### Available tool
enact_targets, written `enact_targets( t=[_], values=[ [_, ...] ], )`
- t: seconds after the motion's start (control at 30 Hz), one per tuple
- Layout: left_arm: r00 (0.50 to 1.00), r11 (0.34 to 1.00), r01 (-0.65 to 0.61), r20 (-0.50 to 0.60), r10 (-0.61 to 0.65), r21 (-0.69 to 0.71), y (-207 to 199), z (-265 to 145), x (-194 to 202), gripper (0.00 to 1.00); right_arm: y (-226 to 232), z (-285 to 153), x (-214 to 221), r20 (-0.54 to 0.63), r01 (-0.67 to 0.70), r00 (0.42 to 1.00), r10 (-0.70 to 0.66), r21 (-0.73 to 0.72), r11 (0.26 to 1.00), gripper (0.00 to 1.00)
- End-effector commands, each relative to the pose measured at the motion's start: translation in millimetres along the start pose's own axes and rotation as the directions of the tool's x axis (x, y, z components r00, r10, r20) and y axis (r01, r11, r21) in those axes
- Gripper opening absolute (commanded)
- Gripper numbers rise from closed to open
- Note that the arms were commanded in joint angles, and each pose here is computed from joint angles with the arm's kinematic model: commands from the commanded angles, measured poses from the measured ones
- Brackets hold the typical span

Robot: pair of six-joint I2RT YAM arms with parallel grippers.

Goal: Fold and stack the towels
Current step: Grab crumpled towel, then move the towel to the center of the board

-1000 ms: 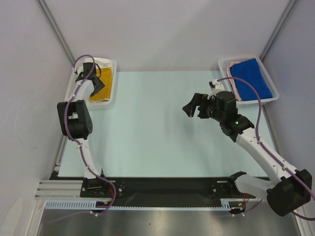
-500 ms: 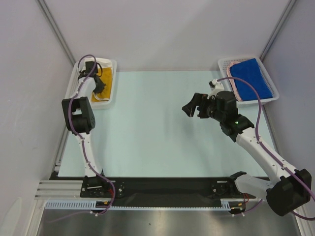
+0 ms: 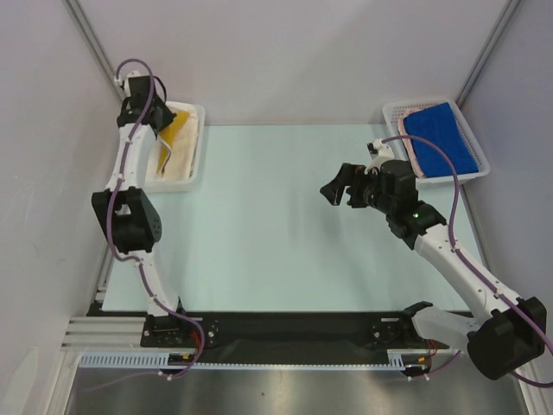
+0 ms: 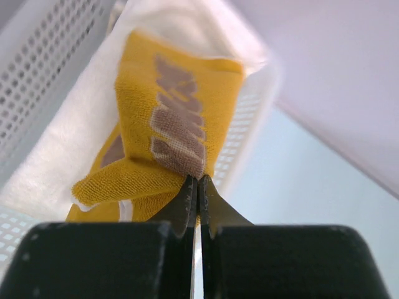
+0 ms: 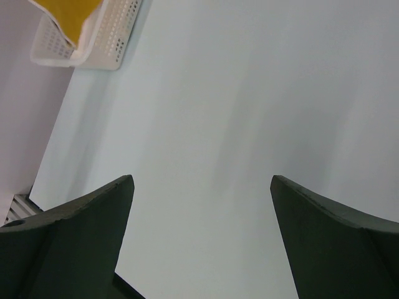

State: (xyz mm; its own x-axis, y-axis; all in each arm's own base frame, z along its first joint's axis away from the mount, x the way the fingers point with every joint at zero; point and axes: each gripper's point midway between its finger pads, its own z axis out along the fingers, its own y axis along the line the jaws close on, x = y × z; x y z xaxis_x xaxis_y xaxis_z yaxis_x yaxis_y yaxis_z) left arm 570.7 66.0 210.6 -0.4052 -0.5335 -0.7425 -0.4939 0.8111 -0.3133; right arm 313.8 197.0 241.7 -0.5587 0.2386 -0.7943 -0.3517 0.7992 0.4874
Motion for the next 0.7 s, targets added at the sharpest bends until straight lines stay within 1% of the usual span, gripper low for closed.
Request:
enact_targets(
  t=[0.0,0.03,0.07,0.1,0.13,0.2,0.23,0.27,0.33,0.37,0.43,0.47,0.57,0.6,0.67],
  values=[
    [0.971,0.976,-0.092,0.234,0.044,0.195,-73,-100,-71,0.00,3,1,-11,0.043,0.009,0.999,-0.008,-0.020,1.000,0.98],
    [0.963,0.974,-0.097,0.267,0.040,0.204,-77,-121,-80,0.00,2,1,-11,0.040,0.008,0.999,-0.007,-0.016,1.000,0.98],
    [0.965,0.966,-0.114,0.257,0.052,0.230,-91,-132,-69,0.00,1,1,-11,0.041,0.007,0.999,-0.006,-0.012,1.000,0.98],
    [0.959,0.959,-0.121,0.280,0.046,0.256,-99,-145,-71,0.00,0,1,-12,0.046,0.009,0.999,-0.009,-0.005,1.000,0.98],
    [0.945,0.949,-0.134,0.324,0.035,0.287,-105,-175,-81,0.00,-2,0,-11,0.044,0.009,0.999,-0.009,0.001,1.000,0.98],
    [0.937,0.921,-0.176,0.346,0.048,0.347,-128,-206,-68,0.00,-3,-1,-13,0.053,0.012,0.999,-0.012,0.009,1.000,0.98],
    [0.924,0.908,-0.199,0.380,0.048,0.368,-134,-232,-71,0.00,-2,-3,-15,0.060,0.014,0.998,-0.014,0.009,1.000,0.98],
    [0.923,0.880,-0.230,0.379,0.062,0.415,-153,-254,-57,0.00,-2,-4,-17,0.067,0.016,0.998,-0.017,0.011,1.000,0.98],
    [0.922,0.841,-0.261,0.382,0.071,0.474,-171,-282,-43,0.00,-4,-5,-19,0.076,0.016,0.997,-0.018,0.025,1.000,0.98],
    [0.923,0.807,-0.281,0.378,0.079,0.519,-183,-308,-29,0.00,-5,-8,-22,0.085,0.019,0.996,-0.021,0.031,0.999,0.98],
    [0.930,0.771,-0.284,0.360,0.077,0.569,-192,-329,-13,0.00,-8,-9,-24,0.097,0.020,0.995,-0.025,0.051,0.999,0.98],
    [0.935,0.751,-0.286,0.343,0.084,0.595,-197,-338,0,0.00,-11,-10,-24,0.099,0.021,0.995,-0.027,0.063,0.998,0.98],
    [0.968,0.742,-0.223,0.235,0.090,0.632,-185,-330,39,0.00,-19,-14,-26,0.115,0.013,0.993,-0.025,0.106,0.994,0.98],
    [0.975,0.742,-0.212,0.185,0.120,0.636,-175,-315,69,0.00,-23,-15,-27,0.123,0.010,0.992,-0.026,0.128,0.992,0.98],
    [0.988,0.758,-0.153,0.087,0.127,0.634,-162,-294,108,0.00,-27,-15,-25,0.124,0.006,0.992,-0.024,0.145,0.989,0.98]
  ],
)
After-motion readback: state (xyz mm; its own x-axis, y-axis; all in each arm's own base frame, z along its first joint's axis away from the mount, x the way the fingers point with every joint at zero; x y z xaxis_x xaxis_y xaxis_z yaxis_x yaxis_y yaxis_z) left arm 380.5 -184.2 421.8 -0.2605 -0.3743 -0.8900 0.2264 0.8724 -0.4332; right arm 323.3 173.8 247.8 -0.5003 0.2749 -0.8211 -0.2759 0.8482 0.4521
